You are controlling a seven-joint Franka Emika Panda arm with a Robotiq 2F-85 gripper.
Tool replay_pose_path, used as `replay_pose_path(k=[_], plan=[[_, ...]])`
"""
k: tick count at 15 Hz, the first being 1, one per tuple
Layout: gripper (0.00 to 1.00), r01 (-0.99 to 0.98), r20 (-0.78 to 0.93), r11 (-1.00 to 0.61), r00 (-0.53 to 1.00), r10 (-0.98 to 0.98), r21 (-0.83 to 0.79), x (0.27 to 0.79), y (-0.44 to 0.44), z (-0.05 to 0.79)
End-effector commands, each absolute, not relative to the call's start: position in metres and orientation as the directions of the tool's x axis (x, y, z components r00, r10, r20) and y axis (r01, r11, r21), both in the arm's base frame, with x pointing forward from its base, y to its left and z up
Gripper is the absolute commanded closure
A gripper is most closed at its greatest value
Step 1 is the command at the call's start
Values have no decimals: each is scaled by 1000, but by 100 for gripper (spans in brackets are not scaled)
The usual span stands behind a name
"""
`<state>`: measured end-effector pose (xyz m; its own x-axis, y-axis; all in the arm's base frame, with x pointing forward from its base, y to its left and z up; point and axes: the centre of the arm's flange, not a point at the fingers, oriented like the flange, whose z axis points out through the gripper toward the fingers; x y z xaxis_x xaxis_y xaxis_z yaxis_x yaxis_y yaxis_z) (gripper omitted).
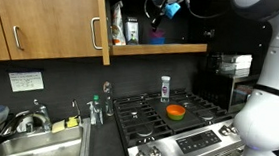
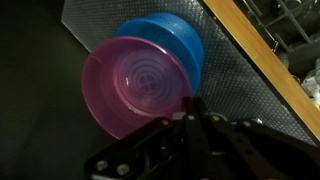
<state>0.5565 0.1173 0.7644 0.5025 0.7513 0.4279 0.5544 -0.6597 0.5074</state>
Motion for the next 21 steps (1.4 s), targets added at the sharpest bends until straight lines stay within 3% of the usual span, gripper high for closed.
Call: replay_pose_path(k=[1, 8, 10, 21], plan=[[99, 534, 443, -675, 511, 737, 509, 565, 113, 767], [99, 525, 448, -687, 522, 726, 502, 573, 112, 766], [70, 526, 449, -687, 520, 726, 502, 572, 113, 767], [0, 518, 439, -679, 520, 733, 520, 532, 119, 790]])
